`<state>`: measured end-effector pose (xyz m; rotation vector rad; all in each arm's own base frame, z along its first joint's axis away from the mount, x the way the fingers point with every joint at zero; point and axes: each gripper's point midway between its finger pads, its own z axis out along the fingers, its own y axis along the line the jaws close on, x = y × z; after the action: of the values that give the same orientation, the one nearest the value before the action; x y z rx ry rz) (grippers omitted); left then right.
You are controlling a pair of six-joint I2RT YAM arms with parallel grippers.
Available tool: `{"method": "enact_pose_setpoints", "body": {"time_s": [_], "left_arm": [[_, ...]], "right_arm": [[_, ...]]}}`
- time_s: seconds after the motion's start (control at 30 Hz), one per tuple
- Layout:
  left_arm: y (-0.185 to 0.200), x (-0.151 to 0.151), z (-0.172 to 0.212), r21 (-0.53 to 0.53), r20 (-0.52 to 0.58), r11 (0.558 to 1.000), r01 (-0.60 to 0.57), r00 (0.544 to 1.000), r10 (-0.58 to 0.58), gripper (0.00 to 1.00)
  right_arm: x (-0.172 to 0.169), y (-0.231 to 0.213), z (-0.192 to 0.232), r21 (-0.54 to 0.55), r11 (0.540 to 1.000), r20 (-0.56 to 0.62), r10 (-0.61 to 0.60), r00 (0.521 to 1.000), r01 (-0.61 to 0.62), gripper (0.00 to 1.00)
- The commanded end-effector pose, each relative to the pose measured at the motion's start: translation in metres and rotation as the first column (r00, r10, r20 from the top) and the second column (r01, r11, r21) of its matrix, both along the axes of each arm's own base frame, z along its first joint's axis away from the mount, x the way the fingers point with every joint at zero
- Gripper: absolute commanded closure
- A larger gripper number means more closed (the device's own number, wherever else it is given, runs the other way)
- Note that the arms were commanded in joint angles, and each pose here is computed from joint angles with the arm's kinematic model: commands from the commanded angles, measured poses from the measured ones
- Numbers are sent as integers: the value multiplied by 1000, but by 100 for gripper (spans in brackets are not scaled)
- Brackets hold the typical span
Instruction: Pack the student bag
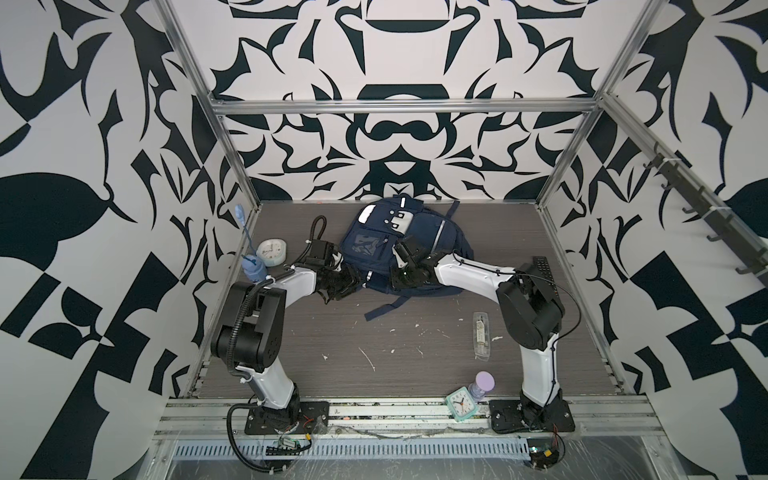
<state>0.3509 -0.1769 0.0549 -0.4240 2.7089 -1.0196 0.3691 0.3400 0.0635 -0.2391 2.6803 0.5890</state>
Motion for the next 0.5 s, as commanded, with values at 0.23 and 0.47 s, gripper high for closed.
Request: {"method": "enact_pose_setpoints", "body": {"time_s": [0.23,0.47], "left_arm": [[5,-3,-14,-6,-26,1000,-6,1000,6,43],[9,-2,-19,-3,-35,1000,-13,999,13,45]], "right_arm": [[25,8,15,37,999,167,2,986,-8,65],[21,-3,3,21,999,239,20,971,-25,70]]}}
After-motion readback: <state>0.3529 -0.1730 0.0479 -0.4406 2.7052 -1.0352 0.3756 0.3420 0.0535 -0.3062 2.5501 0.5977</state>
